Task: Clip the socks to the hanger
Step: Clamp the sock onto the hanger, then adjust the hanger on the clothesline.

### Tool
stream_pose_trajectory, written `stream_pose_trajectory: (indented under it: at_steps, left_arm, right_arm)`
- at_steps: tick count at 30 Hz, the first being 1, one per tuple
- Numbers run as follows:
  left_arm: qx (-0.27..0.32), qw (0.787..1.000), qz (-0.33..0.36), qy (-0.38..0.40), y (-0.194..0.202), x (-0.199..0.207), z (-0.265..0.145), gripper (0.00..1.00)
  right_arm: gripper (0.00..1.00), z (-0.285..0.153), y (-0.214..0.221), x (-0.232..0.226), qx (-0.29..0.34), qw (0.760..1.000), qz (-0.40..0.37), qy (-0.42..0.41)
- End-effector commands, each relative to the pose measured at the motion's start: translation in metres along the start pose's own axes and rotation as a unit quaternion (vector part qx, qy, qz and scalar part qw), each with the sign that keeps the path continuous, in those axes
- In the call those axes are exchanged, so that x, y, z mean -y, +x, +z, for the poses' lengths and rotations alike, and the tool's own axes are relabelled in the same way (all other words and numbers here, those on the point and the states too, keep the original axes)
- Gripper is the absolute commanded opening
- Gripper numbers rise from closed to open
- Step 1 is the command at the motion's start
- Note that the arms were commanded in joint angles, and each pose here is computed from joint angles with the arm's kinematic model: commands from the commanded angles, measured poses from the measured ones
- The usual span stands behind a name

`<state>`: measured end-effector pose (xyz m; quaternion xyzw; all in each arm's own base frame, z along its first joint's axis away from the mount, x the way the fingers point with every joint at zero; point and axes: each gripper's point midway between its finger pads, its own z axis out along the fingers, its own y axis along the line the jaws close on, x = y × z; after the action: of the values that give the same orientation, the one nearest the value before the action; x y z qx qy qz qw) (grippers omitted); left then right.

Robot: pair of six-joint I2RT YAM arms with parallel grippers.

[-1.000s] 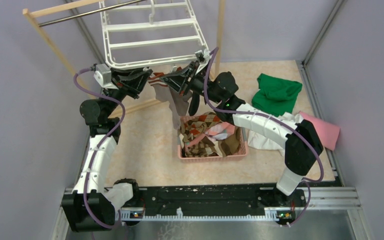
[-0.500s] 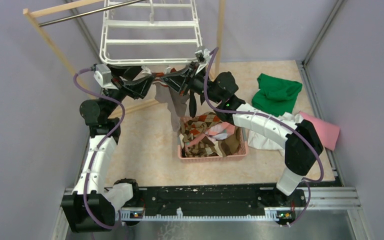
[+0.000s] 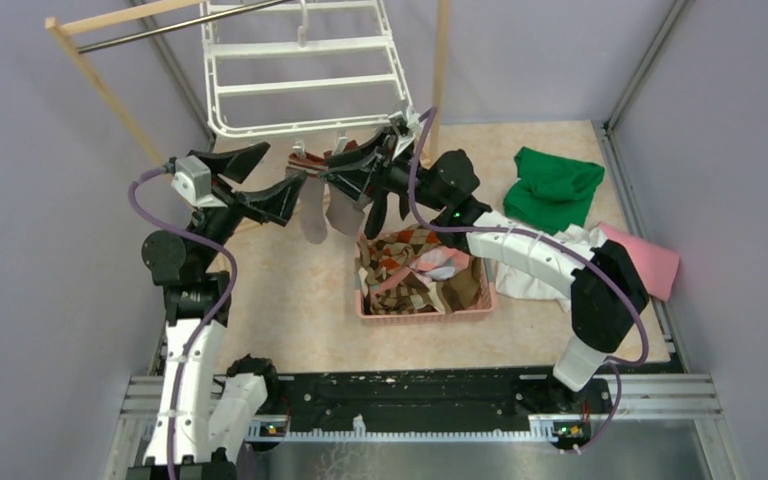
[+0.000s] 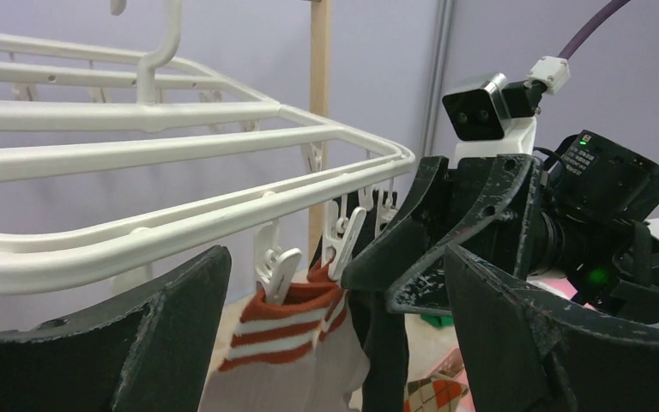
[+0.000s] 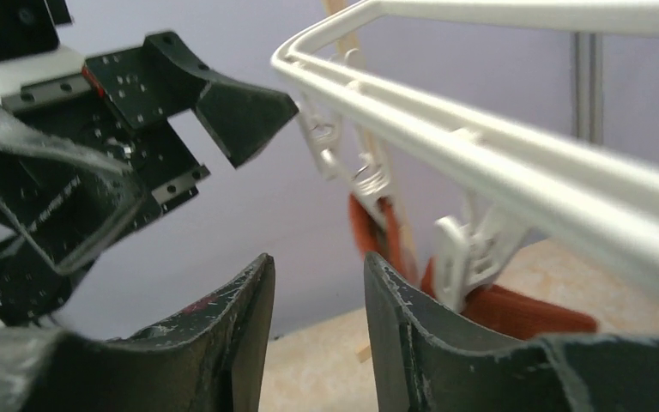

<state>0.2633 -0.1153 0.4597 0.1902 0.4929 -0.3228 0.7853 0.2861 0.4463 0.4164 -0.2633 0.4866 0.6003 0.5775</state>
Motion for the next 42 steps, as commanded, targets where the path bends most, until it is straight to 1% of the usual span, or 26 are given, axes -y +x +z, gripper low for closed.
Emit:
stream_pose_trajectory:
  at_steps: [1, 4, 7, 8, 11, 15, 19, 23, 26, 29, 33, 35, 38, 42]
  left_arm:
    - [-0.051, 0.997, -0.002, -0.051, 0.020, -0.004, -0.021, 0.98]
    - [-0.078, 0.995, -0.007, -0.065, 0.025, 0.003, -0.035, 0.98]
    - [-0.096, 0.992, -0.018, -0.077, 0.031, 0.009, -0.047, 0.98]
    - [-0.100, 0.991, -0.021, -0.082, 0.033, 0.011, -0.051, 0.98]
    - [-0.111, 0.988, -0.034, -0.103, 0.041, 0.013, -0.064, 0.98]
    - [-0.122, 0.983, -0.056, -0.128, 0.052, 0.014, -0.078, 0.99]
    - [-0.152, 0.974, -0.101, -0.137, 0.082, 0.016, -0.091, 0.99]
    - [-0.187, 0.958, -0.165, -0.141, 0.122, 0.019, -0.104, 0.99]
    - [-0.191, 0.948, -0.199, -0.158, 0.139, 0.016, -0.110, 0.99]
    - [-0.185, 0.946, -0.199, -0.174, 0.146, 0.009, -0.113, 0.98]
    - [-0.204, 0.938, -0.180, -0.217, 0.167, -0.008, -0.125, 0.96]
    - [-0.202, 0.934, -0.171, -0.240, 0.177, -0.019, -0.131, 0.96]
    - [-0.186, 0.937, -0.161, -0.250, 0.186, -0.026, -0.135, 0.96]
    - [-0.173, 0.935, -0.151, -0.270, 0.188, -0.034, -0.140, 0.96]
  right_arm:
    - [0.46, -0.019, -0.016, -0.036, 0.010, 0.996, -0.051, -0.076]
    - [0.53, -0.038, 0.001, -0.047, -0.028, 0.991, -0.078, -0.101]
    - [0.62, -0.062, 0.011, -0.059, -0.057, 0.982, -0.129, -0.123]
    - [0.64, -0.070, 0.015, -0.059, -0.068, 0.978, -0.151, -0.127]
    - [0.69, -0.096, 0.030, -0.058, -0.110, 0.970, -0.175, -0.126]
    - [0.72, -0.132, 0.039, -0.036, -0.149, 0.970, -0.167, -0.089]
    - [0.74, -0.163, 0.042, -0.005, -0.181, 0.971, -0.151, -0.036]
    - [0.76, -0.187, 0.044, 0.023, -0.213, 0.969, -0.126, 0.008]
    - [0.77, -0.202, 0.047, 0.038, -0.229, 0.967, -0.107, 0.035]
    - [0.77, -0.213, 0.050, 0.046, -0.236, 0.965, -0.099, 0.058]
    - [0.77, -0.221, 0.054, 0.054, -0.239, 0.962, -0.099, 0.089]
    - [0.76, -0.219, 0.049, 0.057, -0.220, 0.965, -0.097, 0.104]
    - [0.74, -0.209, 0.038, 0.058, -0.180, 0.972, -0.096, 0.118]
    - [0.72, -0.182, 0.032, 0.058, -0.145, 0.971, -0.127, 0.141]
